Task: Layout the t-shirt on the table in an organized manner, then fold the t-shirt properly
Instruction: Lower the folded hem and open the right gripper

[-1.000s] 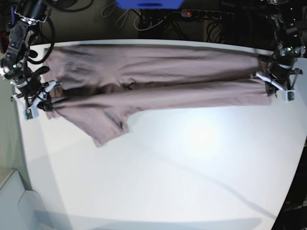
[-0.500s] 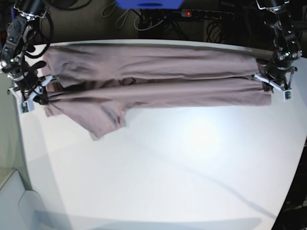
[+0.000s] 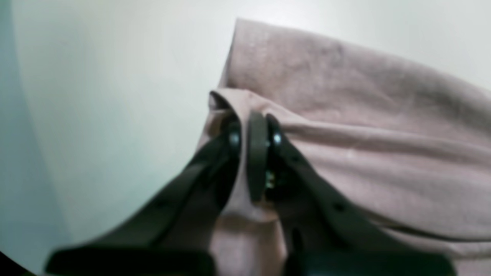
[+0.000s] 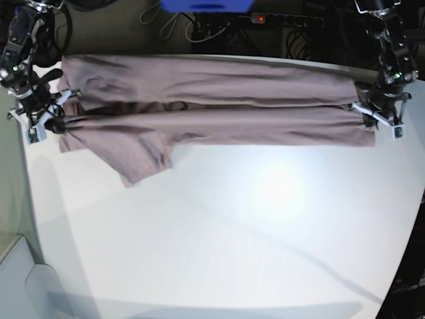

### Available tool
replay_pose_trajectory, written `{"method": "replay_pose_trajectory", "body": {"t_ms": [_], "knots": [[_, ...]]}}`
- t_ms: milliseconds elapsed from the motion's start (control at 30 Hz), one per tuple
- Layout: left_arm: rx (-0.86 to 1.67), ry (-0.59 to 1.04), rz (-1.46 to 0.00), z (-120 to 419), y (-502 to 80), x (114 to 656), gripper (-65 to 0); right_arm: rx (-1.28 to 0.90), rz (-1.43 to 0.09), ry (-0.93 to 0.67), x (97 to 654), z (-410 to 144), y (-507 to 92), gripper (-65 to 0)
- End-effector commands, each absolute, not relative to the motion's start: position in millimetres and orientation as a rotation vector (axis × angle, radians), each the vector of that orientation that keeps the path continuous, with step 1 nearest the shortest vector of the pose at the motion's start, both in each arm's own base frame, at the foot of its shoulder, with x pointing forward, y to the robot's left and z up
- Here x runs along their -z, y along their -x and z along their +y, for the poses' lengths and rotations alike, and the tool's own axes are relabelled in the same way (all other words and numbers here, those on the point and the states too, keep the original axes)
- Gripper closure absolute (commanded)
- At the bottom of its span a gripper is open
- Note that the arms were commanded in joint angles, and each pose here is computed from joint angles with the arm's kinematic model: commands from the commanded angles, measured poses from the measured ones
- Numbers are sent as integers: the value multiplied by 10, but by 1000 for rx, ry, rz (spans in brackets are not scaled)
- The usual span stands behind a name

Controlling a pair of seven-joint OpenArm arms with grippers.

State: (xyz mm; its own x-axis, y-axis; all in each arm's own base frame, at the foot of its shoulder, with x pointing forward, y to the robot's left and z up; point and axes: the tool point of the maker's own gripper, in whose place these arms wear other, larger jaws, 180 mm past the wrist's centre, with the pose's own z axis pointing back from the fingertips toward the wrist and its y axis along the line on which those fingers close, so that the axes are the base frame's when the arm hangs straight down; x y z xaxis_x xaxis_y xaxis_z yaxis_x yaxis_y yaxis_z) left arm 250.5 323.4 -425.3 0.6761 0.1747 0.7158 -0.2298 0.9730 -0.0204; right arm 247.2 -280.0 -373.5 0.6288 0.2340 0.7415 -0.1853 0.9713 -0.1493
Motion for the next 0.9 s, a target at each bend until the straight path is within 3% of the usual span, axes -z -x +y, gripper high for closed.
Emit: {"method": "replay_pose_trajectory", "body": {"t_ms": [0, 200, 667, 867], "knots": [[-220, -107, -814, 3336, -2539, 4167, -2, -253, -913, 86, 3554, -2829, -2546, 0], [-222, -104, -814, 3325, -2538, 4173, -2, -295, -922, 108, 3438, -2771, -2462, 0], [-223, -103, -814, 3320, -2537, 4177, -2, -249, -751, -3, 4088, -2660, -2123, 0], [-223, -103, -814, 3320, -2537, 4177, -2, -239, -757, -7, 4099, -2665, -2178, 0]]}}
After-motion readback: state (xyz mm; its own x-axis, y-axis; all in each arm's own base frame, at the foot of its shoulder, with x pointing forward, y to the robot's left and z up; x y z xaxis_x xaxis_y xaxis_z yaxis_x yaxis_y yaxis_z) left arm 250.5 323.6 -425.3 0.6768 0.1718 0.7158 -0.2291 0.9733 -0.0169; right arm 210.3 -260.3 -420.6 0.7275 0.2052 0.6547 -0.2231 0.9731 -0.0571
